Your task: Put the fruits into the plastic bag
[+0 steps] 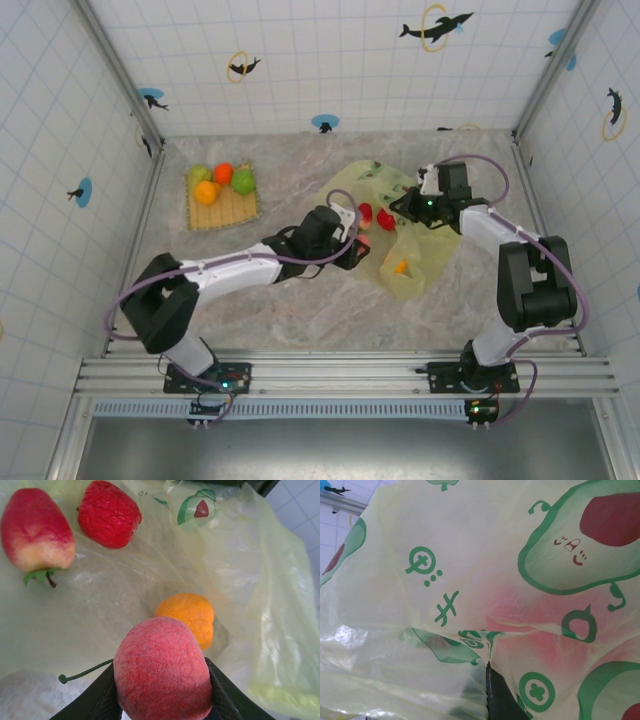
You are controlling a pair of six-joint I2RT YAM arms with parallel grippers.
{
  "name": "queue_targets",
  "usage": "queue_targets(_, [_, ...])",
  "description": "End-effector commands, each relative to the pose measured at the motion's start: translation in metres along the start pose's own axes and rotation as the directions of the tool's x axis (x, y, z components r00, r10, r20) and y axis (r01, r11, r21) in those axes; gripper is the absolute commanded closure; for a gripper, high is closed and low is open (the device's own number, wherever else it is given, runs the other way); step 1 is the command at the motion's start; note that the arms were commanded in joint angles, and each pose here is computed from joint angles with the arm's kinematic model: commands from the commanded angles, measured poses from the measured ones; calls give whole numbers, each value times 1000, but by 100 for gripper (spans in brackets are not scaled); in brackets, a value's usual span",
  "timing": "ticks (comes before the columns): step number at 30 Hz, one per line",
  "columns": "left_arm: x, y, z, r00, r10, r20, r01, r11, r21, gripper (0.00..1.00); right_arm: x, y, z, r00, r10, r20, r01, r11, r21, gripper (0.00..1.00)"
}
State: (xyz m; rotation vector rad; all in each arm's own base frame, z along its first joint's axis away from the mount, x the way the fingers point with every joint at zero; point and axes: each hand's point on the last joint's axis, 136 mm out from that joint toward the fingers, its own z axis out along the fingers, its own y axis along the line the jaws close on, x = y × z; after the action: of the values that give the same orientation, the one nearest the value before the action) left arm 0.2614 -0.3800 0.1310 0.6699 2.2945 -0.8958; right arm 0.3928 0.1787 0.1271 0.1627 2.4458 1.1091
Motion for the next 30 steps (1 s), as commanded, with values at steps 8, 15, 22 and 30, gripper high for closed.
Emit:
queue_targets(8, [-22,37,75,998,34,52,-24,984,-179,60,-24,31,-21,998,-18,59,22,998,-58,100])
queue_targets(15, [-20,57,114,997,56,46,-44,970,-239,53,-24,29,-22,997,-14,74,17,999,-43,100])
queue_targets(22, [-18,53,108,997,56,49,-44,975,-218,40,-20,23,-24,997,-18,76,20,1000,-16,100])
queue_targets(30, [-18,33,74,997,50,64,-40,988,-146,31,-21,21,-23,997,-21,79,22,1000,-9,100])
